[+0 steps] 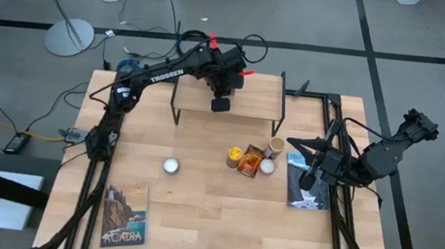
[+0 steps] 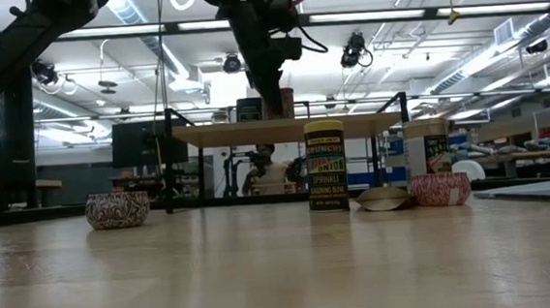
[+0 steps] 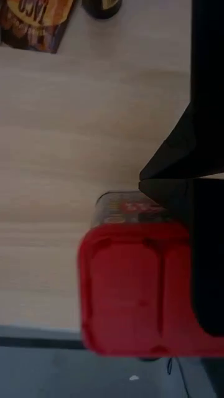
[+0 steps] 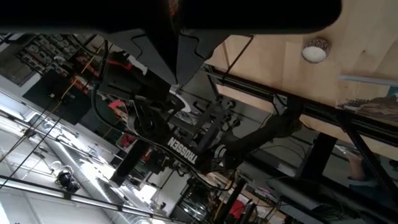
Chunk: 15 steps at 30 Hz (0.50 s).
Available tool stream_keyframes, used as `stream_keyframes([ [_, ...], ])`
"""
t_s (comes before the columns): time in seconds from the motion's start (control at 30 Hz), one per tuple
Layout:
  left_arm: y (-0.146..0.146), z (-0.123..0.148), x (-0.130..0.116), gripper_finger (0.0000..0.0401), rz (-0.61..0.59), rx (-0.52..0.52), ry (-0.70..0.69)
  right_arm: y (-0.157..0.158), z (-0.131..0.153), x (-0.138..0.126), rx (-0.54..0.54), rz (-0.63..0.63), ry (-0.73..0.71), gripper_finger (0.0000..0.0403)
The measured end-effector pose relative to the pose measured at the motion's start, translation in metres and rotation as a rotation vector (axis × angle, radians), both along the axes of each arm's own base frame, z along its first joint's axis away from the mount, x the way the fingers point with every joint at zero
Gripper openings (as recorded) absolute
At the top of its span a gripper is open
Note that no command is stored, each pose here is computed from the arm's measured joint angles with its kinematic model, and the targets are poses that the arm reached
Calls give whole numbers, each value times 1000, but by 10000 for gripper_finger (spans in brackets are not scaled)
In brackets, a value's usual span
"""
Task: Shelf spices
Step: Put the red seasoning can on the shelf
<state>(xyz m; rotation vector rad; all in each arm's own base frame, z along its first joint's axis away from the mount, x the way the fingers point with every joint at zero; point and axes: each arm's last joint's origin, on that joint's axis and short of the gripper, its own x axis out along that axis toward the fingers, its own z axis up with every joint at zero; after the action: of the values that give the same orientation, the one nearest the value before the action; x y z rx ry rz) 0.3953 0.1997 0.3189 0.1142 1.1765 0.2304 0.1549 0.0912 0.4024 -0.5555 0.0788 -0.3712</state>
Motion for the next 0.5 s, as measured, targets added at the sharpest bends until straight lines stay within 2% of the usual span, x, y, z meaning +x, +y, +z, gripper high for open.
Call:
stream_keyframes([
  [0.5, 1, 2, 5, 0, -27, 58, -29, 0, 0, 0, -1, 0, 1, 4],
])
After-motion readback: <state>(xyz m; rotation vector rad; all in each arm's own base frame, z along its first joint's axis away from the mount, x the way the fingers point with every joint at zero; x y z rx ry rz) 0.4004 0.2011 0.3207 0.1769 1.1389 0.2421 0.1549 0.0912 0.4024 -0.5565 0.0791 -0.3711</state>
